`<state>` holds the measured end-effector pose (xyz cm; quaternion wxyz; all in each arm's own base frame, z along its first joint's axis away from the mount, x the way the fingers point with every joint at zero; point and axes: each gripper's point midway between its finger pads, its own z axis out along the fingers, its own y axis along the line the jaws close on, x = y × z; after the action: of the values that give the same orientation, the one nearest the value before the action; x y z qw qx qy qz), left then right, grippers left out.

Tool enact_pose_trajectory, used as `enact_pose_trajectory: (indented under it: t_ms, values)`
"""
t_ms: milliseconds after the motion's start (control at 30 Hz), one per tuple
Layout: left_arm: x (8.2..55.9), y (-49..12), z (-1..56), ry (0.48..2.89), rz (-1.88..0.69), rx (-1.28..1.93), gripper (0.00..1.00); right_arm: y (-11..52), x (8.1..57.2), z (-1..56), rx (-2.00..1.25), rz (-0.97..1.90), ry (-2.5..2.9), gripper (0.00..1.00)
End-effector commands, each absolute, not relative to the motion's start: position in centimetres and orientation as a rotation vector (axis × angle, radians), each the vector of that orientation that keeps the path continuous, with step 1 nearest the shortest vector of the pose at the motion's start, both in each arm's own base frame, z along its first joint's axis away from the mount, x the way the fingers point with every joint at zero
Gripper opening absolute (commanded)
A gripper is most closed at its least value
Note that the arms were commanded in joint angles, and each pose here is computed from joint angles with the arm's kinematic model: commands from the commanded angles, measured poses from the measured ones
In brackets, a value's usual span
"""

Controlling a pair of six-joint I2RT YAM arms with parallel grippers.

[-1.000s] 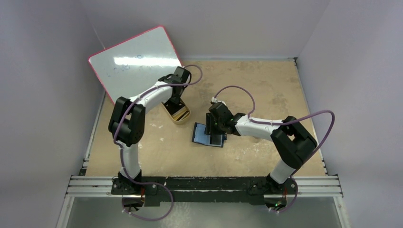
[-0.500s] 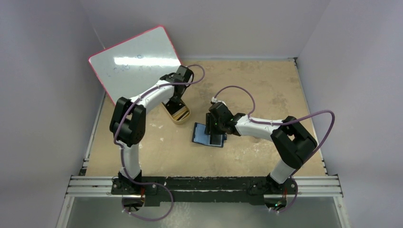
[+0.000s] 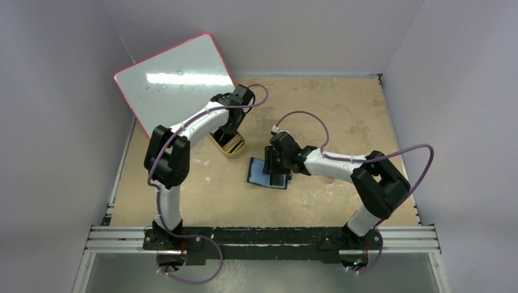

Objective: Put the credit cards into the card holder
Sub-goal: Pick up the credit card from the storage box.

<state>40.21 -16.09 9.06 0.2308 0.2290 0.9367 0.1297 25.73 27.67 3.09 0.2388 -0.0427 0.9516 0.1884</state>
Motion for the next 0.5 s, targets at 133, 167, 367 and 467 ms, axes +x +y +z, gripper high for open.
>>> enact_pose_trajectory:
  t_ms: [133,167,367,467]
  values:
    - [38.6,-17.3,14.6,2.500,0.146,0.388,0.00,29.0,24.2,5.9,-0.172,0.691,2.572,0.49]
    - [38.3,-17.5,14.9,2.491,0.113,0.367,0.00,28.9,24.3,6.0,-0.169,0.690,2.568,0.49]
    - [35.5,-18.9,17.1,2.416,-0.154,0.237,0.00,28.8,25.1,7.3,-0.128,0.708,2.525,0.48]
    - [33.9,-19.9,18.1,2.376,-0.313,0.195,0.00,28.6,26.0,8.8,-0.093,0.796,2.453,0.48]
